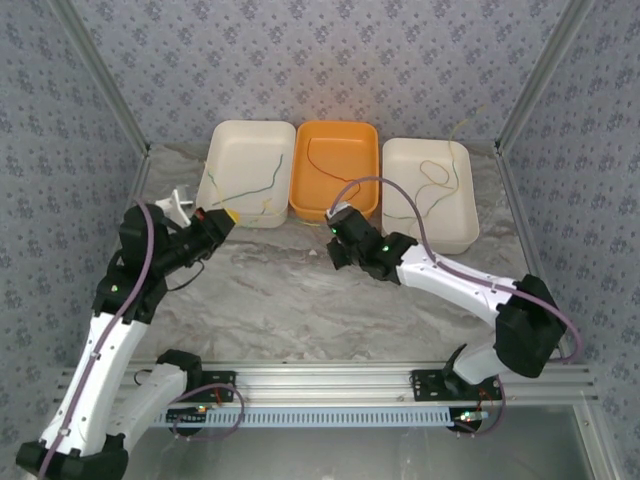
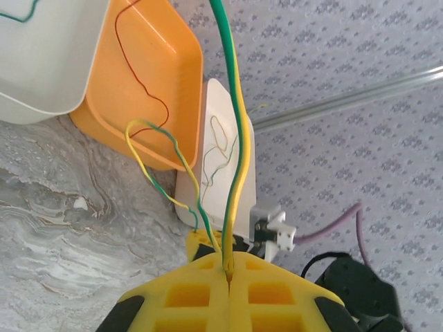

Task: Untangle the cables

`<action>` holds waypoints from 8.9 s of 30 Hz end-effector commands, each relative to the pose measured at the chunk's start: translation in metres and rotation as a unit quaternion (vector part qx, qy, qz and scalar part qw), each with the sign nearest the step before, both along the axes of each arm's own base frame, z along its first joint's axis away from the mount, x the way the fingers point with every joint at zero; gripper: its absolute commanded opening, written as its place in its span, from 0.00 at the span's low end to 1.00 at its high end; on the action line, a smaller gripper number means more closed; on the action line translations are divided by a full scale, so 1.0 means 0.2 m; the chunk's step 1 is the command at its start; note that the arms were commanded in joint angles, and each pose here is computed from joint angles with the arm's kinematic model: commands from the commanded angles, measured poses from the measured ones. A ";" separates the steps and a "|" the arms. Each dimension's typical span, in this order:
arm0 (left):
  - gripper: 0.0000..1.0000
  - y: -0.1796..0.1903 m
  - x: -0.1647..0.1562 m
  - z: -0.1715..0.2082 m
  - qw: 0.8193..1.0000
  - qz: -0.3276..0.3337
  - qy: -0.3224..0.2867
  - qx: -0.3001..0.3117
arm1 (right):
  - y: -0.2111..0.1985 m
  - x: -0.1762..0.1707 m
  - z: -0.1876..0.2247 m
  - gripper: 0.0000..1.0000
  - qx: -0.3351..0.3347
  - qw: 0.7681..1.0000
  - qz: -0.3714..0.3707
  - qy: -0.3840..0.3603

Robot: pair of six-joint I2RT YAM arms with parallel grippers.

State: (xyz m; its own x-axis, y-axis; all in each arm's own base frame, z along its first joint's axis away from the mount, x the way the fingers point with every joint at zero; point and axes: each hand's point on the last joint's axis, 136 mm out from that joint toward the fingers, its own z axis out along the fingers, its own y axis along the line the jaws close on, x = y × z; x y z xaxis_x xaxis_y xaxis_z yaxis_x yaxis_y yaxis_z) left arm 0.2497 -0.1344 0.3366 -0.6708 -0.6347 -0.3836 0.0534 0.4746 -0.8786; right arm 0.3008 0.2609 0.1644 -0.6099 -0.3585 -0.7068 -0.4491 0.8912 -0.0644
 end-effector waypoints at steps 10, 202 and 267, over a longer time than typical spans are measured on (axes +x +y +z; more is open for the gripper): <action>0.00 0.43 0.19 0.36 0.972 0.151 -0.033 0.175 | -0.12 -0.19 -0.05 0.00 -0.157 0.985 0.018 -0.074; 0.63 -1.86 0.51 -1.29 0.961 -0.182 0.008 0.206 | -1.05 1.28 -0.51 0.00 0.044 0.974 -0.105 0.197; 0.76 -1.67 0.47 -0.93 0.969 -0.141 -0.024 0.202 | -1.05 1.18 0.00 0.43 0.076 0.976 -0.161 0.126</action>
